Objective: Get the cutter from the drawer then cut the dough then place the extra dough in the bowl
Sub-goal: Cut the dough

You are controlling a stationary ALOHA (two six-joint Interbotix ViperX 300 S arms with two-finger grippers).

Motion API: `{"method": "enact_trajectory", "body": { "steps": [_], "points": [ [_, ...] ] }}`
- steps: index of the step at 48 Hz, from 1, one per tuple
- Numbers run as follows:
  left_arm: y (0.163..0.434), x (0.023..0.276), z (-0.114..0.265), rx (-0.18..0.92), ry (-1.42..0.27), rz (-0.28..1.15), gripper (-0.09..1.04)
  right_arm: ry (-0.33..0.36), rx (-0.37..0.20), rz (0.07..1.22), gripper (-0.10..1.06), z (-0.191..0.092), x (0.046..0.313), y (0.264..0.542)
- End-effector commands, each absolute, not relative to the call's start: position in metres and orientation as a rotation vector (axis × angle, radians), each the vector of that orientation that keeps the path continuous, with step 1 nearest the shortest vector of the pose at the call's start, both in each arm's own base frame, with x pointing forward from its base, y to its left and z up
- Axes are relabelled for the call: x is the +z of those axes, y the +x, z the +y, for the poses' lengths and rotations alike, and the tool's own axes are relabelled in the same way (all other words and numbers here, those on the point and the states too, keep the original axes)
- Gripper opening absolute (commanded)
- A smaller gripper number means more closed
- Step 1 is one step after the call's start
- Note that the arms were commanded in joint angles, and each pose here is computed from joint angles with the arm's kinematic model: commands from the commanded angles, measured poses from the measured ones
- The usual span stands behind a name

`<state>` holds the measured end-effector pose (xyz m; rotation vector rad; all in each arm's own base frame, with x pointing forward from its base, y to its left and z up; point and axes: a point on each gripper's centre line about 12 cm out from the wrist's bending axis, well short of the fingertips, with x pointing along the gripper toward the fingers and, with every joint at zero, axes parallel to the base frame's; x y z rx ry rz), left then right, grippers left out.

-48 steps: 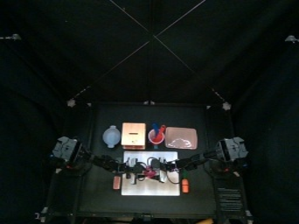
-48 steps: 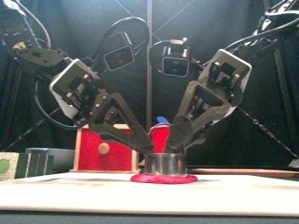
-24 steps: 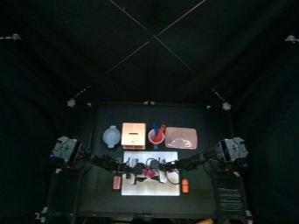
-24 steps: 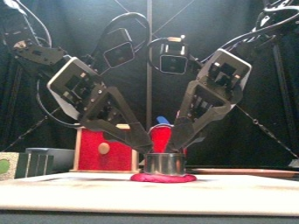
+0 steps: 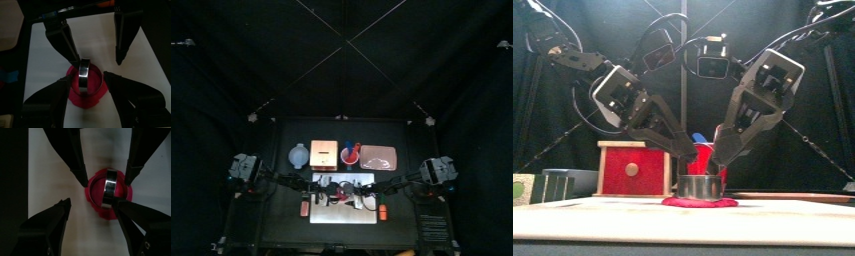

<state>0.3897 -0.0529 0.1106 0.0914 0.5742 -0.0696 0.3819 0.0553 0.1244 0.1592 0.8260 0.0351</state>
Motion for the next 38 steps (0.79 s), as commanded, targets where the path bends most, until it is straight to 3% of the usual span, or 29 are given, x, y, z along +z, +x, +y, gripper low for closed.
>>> {"method": "enact_trajectory", "body": {
  "steps": [1,16,24,38],
  "points": [
    [0.391,0.124,-0.053,-0.070,0.088,0.539,0.89,0.156,0.039,0.759,0.95,0.052,0.151,0.389],
    [0.371,0.137,-0.049,-0.063,0.089,0.502,0.88,0.127,0.003,0.775,0.95,0.039,0.166,0.393],
    [0.361,0.128,-0.047,-0.062,0.100,0.525,0.85,0.125,-0.020,0.801,0.95,0.034,0.170,0.395],
    [0.365,0.103,-0.045,-0.057,0.150,0.543,0.53,0.155,-0.057,0.865,0.95,0.033,0.181,0.402]
  ]
}}
